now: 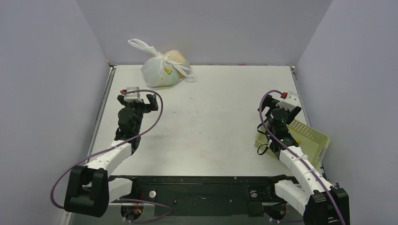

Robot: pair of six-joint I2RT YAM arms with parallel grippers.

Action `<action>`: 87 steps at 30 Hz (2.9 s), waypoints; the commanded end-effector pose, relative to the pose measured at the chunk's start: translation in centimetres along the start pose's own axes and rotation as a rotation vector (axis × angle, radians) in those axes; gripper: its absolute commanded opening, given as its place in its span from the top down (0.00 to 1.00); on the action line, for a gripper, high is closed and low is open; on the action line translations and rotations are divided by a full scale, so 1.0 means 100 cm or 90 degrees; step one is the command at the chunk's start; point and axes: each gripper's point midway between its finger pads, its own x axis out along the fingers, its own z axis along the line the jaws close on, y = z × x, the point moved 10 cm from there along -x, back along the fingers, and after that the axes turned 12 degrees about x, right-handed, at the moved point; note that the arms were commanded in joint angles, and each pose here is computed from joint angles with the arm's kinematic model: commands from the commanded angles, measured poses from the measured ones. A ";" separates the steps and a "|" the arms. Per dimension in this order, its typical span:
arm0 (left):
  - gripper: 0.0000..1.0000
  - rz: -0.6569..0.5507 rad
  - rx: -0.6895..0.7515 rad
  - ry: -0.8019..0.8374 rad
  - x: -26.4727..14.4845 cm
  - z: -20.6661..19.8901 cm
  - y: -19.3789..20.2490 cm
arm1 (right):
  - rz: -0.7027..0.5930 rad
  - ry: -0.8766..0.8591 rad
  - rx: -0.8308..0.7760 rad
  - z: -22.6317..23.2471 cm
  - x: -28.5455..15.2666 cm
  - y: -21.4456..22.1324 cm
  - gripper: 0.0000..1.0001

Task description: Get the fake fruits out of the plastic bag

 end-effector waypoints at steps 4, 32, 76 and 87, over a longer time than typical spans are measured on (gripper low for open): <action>0.03 -0.030 -0.147 -0.040 0.023 -0.004 -0.017 | -0.024 -0.048 0.051 0.018 0.002 -0.013 0.04; 0.16 0.037 -0.343 0.039 0.230 0.027 0.033 | 0.233 -0.228 -0.014 0.071 0.000 -0.023 0.04; 1.00 0.441 -0.253 0.100 -0.016 -0.049 0.030 | 0.231 -0.305 -0.029 0.081 -0.011 -0.021 0.05; 0.54 0.389 -0.273 0.126 -0.122 -0.029 -0.018 | 0.242 -0.458 -0.173 0.141 -0.058 0.006 0.05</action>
